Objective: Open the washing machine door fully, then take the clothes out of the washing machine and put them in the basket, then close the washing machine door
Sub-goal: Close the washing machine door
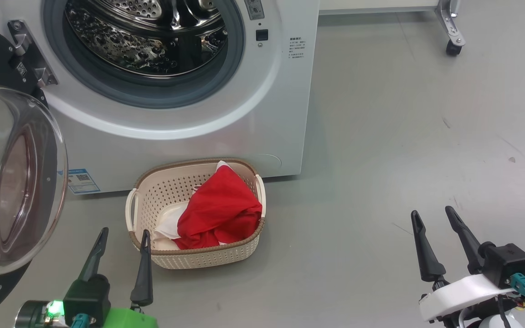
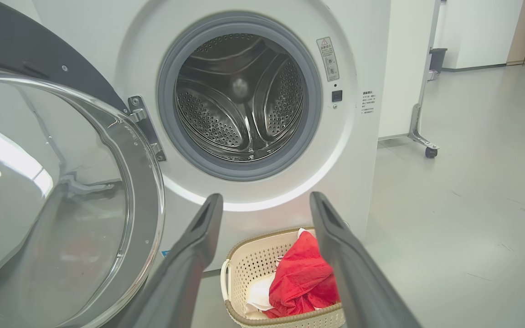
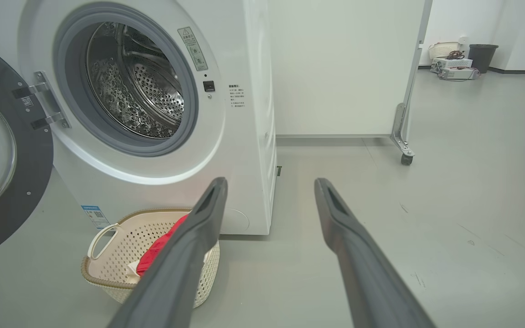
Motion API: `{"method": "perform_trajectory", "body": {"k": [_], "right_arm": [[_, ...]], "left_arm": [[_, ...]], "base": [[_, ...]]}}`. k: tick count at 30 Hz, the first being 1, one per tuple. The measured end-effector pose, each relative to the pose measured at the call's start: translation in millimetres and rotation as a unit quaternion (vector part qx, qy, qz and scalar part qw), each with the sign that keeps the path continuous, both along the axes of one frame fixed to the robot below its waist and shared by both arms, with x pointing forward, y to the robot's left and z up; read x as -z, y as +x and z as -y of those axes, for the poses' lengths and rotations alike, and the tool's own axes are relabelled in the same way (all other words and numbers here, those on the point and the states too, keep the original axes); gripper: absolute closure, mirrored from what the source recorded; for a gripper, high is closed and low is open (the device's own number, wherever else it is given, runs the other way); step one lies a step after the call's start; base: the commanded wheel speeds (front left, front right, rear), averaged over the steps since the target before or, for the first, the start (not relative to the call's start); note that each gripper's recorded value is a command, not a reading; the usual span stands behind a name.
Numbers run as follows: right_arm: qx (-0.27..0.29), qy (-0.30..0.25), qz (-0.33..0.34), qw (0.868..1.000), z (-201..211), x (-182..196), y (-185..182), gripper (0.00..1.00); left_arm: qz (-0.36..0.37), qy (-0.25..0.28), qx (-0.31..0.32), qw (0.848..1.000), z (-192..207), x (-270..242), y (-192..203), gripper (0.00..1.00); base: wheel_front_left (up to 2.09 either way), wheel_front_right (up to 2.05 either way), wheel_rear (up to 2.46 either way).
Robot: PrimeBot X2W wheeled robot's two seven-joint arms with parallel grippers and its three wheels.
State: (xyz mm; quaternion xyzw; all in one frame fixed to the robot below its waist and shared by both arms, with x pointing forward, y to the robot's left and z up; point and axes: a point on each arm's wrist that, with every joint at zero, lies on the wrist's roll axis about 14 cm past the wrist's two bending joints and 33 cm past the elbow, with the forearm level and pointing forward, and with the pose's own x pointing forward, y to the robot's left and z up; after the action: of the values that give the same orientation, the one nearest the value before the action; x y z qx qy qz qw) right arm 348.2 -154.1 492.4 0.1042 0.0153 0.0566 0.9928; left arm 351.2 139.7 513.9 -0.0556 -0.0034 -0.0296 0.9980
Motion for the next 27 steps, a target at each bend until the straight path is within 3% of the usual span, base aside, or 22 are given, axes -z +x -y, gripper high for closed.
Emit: {"method": "perform_trajectory", "body": {"k": [17,27], "right_arm": [[-0.001,-0.004,-0.002,1.0,0,1,4,0.0],[-0.038,-0.009,-0.004,0.999,-20,3,17,0.0]], "left_arm": [[0.001,0.001,-0.005,1.0,-2,-1,-3,0.0],[-0.005,0.001,-0.04,0.999,-22,2,-14,0.0]], "base": [[0.0,0.0,0.0],[0.0,0.0,0.0]]}}
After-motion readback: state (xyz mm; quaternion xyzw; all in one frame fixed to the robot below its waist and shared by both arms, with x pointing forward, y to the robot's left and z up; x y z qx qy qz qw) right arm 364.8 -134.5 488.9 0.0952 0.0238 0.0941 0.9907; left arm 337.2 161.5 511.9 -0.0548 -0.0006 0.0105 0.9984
